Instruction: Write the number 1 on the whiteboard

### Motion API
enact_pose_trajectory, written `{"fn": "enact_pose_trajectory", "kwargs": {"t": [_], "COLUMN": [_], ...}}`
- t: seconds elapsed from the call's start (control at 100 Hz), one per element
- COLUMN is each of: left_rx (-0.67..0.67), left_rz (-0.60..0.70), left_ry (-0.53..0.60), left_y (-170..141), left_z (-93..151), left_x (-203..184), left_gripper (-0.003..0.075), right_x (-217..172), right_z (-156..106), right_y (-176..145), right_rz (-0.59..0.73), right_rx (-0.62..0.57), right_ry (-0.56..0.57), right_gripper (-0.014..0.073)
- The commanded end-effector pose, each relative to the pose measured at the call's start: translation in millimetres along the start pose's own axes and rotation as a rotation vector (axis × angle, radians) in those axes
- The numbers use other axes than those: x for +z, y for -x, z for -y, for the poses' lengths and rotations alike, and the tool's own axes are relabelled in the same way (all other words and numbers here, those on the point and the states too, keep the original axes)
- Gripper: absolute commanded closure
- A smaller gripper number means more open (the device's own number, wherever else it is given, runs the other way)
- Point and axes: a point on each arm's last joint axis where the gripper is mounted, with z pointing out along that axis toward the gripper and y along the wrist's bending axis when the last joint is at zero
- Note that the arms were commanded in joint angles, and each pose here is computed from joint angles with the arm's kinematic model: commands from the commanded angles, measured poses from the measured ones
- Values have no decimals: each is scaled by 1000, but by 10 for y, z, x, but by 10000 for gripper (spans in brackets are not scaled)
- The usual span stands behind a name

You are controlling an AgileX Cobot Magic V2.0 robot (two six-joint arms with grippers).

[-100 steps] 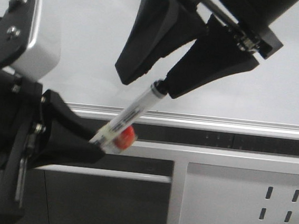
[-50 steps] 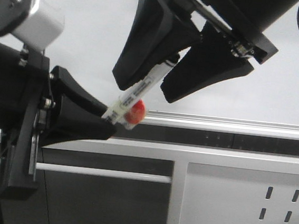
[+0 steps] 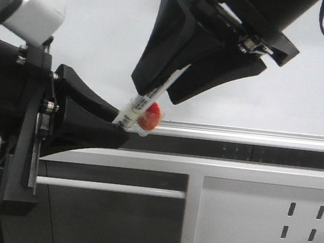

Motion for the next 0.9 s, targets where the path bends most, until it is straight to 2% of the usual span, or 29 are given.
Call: {"fn": "enact_pose_trajectory", "kwargs": {"t": [0.0,0.23,0.38,0.43,0.5,0.57,0.62,0.71,0.78,0.89], "left_rx": [-3,-3,-15,-15,-14,-6,-15,-117,-178,-270], "left_rz": [116,127,159,164,171,200,229,260,248,255], "left_ry": [30,30,34,34,34,26,24,43,61,120], "left_y": [197,208,236,240,246,272,298,326,330,352], "left_z": [-69,-68,-74,-73,-73,-65,-65,-94,-117,-156], "left_x": [-35,-37,-41,-42,-43,-47,-53,-64,-86,-175], "left_gripper": [738,738,736,714,620,459,311,136,96,136], "right_x": [-121,-121,-121,-121,-121,-121,-127,-158,-210,-340], "right_z": [-58,-58,-58,-58,-50,-41,-34,-20,-19,-40], "right_y": [142,142,142,142,139,138,140,153,161,171], "right_rz": [99,99,99,99,97,95,98,118,137,198], "right_rx": [-8,-8,-8,-8,-19,-32,-45,-80,-113,-152], "right_ry": [8,8,8,8,0,-11,-21,-51,-73,-101], "right_gripper": [385,674,673,673,673,673,673,673,673,673]}}
